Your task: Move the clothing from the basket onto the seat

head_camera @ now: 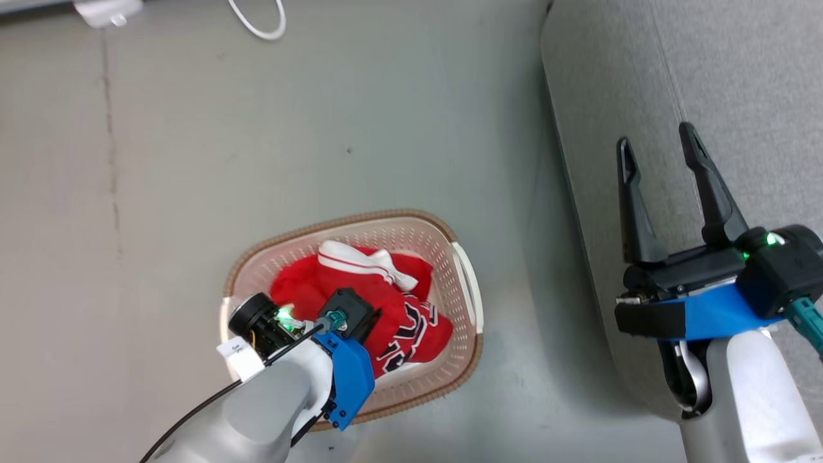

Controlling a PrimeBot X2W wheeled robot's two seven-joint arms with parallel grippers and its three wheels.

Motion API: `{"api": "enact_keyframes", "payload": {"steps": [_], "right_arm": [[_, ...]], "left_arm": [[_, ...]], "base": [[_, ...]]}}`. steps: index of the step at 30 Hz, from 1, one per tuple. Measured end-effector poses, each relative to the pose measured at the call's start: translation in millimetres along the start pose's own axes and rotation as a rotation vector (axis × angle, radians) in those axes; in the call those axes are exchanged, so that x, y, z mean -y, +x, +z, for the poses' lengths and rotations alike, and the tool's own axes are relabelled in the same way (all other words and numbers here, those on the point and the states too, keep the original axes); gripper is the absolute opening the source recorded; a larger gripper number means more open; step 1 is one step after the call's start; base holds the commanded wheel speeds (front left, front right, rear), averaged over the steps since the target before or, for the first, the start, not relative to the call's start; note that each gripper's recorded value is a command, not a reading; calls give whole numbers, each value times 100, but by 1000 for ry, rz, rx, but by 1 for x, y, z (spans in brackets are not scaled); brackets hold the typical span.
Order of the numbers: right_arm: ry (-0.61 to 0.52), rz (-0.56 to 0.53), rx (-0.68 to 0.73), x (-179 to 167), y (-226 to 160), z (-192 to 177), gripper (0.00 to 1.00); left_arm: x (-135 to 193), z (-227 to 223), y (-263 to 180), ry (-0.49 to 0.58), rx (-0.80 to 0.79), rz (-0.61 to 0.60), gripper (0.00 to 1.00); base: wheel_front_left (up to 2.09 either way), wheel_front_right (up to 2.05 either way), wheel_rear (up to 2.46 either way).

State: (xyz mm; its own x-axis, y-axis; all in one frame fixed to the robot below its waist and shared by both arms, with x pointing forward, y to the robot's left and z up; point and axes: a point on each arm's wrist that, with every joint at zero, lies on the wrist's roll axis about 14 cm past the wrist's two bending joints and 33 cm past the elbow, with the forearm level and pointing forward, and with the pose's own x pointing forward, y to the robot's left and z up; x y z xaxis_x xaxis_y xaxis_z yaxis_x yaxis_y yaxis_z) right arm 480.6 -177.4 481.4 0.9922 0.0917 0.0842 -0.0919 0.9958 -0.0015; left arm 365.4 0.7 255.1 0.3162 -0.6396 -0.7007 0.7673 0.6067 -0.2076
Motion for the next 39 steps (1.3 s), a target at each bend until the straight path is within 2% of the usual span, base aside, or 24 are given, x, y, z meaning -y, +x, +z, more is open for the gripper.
{"api": "enact_keyframes", "payload": {"steps": [15, 23, 35, 39], "right_arm": [[22, 40, 63, -21, -21, 36, 100], [31, 54, 93, -28, -35, 52, 100], [38, 47, 106, -28, -53, 63, 100], [40, 45, 110, -27, -60, 65, 100]], "left_arm": [[-21, 77, -60, -44, 293, 139, 0], [-36, 153, -111, -10, 541, 209, 0], [-35, 225, -172, -40, 838, 259, 0], [-24, 248, -188, -30, 923, 246, 0]], "base": [[0, 0, 0], [0, 0, 0], [0, 0, 0], [0, 0, 0]]}}
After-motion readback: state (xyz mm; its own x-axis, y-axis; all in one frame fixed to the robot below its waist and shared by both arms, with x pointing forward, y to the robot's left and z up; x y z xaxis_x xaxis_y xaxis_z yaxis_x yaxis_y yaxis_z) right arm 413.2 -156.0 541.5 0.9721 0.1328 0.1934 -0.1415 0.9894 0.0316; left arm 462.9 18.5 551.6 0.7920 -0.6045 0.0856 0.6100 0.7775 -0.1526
